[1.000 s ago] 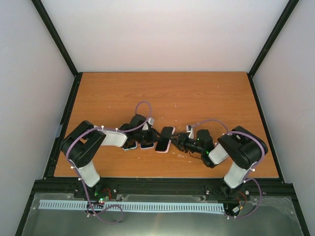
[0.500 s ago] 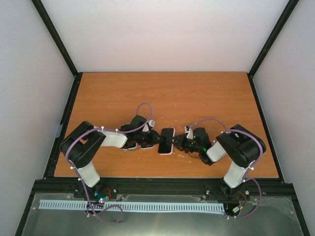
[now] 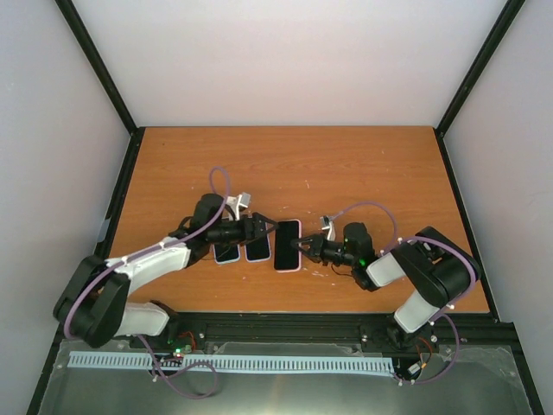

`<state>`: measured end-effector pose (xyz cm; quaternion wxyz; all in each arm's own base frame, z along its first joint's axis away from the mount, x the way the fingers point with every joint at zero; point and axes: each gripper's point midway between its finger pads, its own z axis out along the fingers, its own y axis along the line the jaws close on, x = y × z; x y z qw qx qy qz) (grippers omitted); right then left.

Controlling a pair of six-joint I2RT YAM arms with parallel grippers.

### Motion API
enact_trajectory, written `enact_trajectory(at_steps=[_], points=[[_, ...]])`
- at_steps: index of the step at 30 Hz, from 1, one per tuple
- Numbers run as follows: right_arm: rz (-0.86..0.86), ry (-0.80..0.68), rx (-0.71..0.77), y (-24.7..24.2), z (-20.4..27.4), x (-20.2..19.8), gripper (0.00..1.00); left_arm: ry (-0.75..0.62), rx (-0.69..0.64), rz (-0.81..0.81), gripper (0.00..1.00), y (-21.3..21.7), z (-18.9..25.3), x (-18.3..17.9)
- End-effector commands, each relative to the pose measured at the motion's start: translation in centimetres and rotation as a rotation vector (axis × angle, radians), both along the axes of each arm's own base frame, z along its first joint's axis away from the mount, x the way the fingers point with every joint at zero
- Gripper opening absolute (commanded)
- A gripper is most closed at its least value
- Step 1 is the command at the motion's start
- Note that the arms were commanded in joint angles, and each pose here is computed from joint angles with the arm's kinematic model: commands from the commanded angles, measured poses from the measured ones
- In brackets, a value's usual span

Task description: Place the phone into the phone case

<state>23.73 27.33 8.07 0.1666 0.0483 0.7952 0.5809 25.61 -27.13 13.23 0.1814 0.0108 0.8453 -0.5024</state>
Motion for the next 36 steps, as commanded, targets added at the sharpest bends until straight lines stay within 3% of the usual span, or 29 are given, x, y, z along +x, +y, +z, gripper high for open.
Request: enact_trajectory(at_steps=[1, 7, 18, 25, 29, 36], points=[[0.136, -0.178, 0.212, 1.2, 6.8, -1.8, 0.05, -0.072, -0.065, -0.036, 0.83, 1.3, 3.4, -0.9], [0.218, -0.298, 0.319, 1.0, 10.8, -3.8, 0.04, -0.190, -0.110, -0.043, 0.95, 2.6, 7.5, -1.7], [0.297, -0.398, 0.436, 0.5, 16.3, -6.1, 0.06, -0.310, -0.343, -0.201, 0.92, 1.8, 12.2, -5.4], [0.345, -0.424, 0.488, 0.9, 17.9, -7.9, 0.06, -0.344, -0.465, -0.240, 0.75, 2.1, 13.5, -6.9], [0.360, -0.429, 0.510, 1.1, 18.4, -8.4, 0.07, -0.340, -0.461, -0.232, 0.68, 2.0, 13.4, -6.6], [0.370, -0.422, 0.513, 1.3, 18.3, -8.5, 0.08, -0.339, -0.478, -0.233, 0.33, 1.8, 13.6, -6.2]])
